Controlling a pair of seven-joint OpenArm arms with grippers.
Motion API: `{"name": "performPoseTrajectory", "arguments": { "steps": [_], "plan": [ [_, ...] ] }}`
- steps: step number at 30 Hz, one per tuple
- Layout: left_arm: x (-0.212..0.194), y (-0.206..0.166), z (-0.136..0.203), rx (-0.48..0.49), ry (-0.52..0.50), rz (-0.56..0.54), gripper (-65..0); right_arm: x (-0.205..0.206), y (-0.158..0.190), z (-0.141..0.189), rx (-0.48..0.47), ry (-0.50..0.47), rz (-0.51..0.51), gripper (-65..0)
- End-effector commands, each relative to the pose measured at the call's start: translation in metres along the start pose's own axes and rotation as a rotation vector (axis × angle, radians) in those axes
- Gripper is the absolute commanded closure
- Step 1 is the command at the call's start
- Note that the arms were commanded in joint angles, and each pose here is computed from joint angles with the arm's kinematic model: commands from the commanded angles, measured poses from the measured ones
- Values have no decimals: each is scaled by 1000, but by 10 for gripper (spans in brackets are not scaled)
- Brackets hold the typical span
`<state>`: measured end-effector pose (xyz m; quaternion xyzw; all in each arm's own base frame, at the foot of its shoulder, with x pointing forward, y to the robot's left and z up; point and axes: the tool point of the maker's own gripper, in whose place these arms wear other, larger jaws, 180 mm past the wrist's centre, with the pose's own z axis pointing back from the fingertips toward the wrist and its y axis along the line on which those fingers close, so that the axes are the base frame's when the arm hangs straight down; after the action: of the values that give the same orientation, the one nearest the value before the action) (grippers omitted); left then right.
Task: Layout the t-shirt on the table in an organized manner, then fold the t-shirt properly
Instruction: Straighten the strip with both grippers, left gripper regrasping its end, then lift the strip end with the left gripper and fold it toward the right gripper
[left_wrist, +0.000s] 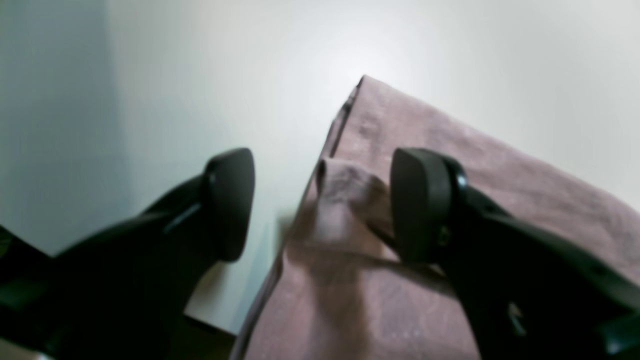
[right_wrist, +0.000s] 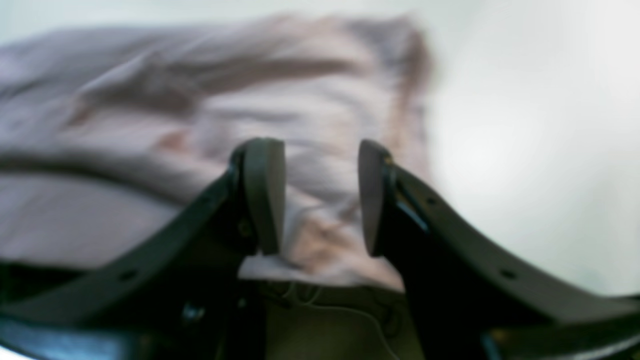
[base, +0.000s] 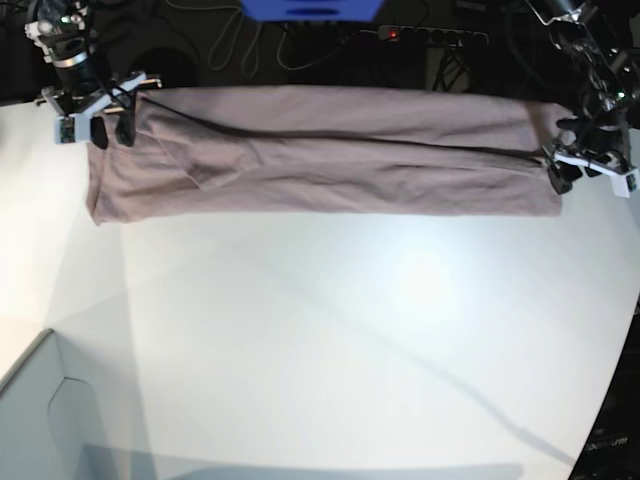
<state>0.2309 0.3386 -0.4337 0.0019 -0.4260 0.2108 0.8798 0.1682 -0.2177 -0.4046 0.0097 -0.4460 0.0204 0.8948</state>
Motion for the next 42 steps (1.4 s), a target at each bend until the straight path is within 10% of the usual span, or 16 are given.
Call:
{"name": "performPoseTrajectory", "arguments": {
  "steps": [1,18,38,42],
  "plan": [
    [17,4,2,1,-47,-11,-415,13,5,-1,19,-50,3,-248],
    [-1,-1,-11,-45,-22,119,-415,-47,33,-48,104,129,4,-248],
    [-33,-5,-14,-68,58,146,-411,-47,35,-50,110,128,2,-246],
    [-44,-15,-17,-91,93,139,-311,-43,35,-53,111,120,5,-246]
  ]
}}
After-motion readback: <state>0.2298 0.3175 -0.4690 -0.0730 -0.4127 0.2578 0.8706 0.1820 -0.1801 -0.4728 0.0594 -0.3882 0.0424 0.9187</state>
